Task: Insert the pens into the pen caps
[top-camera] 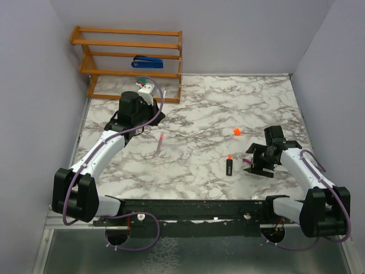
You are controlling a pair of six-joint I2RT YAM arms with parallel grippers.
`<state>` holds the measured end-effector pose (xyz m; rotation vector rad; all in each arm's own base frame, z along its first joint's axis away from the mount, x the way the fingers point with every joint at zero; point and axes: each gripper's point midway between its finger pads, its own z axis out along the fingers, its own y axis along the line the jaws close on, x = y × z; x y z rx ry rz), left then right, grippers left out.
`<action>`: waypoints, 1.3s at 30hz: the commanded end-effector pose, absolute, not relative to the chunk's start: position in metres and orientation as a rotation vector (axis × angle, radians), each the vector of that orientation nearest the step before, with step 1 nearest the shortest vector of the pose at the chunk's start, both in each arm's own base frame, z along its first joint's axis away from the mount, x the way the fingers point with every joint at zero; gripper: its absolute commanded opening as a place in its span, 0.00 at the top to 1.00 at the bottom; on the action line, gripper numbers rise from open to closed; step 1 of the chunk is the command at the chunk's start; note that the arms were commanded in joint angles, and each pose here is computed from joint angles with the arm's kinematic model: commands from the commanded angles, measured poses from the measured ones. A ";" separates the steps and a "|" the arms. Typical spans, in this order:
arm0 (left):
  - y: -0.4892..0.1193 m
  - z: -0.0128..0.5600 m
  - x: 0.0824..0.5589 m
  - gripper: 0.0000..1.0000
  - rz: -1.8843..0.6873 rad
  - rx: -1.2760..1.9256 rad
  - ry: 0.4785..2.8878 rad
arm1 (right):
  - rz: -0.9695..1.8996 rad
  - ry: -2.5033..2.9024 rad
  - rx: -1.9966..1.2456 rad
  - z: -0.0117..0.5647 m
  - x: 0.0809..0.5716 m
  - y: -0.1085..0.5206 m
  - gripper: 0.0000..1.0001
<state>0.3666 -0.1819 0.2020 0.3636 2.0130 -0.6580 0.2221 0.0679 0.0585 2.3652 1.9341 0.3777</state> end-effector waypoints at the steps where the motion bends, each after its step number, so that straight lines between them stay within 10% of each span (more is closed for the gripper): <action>1: -0.182 0.211 0.374 1.00 -0.635 0.366 1.989 | 0.422 1.849 2.390 0.047 0.238 0.060 0.20; 17: -0.185 0.198 0.380 1.00 -0.641 0.366 2.022 | 0.404 1.872 2.386 0.034 0.261 0.040 0.47; 39: -0.185 0.187 0.382 1.00 -0.641 0.361 2.050 | 0.327 1.943 2.442 0.013 0.238 0.046 0.49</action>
